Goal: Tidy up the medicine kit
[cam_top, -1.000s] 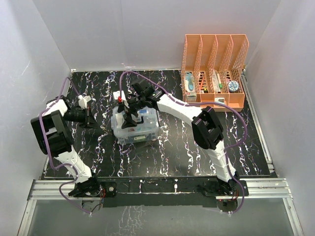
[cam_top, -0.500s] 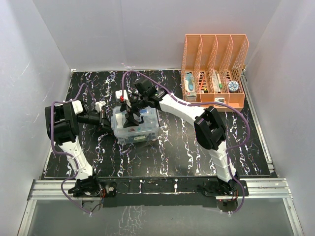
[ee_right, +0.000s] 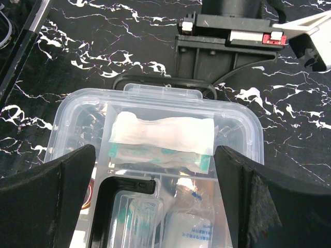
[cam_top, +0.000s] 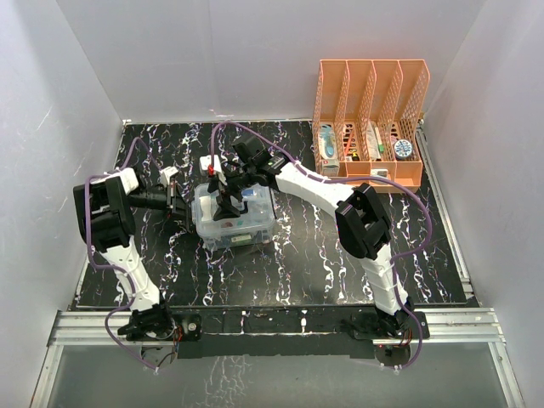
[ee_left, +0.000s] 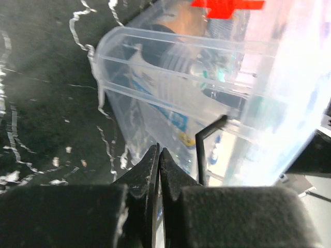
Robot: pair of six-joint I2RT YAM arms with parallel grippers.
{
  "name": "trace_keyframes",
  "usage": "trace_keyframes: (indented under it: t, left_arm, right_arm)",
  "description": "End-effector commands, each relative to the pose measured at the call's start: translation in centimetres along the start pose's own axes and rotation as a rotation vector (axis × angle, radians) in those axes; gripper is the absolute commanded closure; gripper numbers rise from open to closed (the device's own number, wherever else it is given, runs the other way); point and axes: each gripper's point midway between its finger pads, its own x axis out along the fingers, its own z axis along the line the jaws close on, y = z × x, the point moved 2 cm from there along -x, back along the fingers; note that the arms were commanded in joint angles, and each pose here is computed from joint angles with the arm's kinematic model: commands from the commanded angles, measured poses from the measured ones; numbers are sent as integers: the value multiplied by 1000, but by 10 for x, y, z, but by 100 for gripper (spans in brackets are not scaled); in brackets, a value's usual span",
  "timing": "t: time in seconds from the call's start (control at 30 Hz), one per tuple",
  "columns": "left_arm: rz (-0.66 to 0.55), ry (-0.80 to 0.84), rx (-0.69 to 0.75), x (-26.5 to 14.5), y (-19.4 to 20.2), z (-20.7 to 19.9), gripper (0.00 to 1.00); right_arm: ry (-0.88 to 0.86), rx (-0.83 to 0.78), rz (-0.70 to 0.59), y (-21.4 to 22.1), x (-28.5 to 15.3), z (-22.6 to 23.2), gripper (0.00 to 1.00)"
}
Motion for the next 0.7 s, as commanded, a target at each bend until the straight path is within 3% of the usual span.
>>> trace_keyframes:
  t: [0.0,0.67]
  left_arm:
    - [-31,106,65,-16,-2,-57,100]
    - [-27,40,131,-43,3,-96,100]
  right_arm:
    - [12,281,473,162,-8,31,2]
    - [17,302,471,168,-7,36,2]
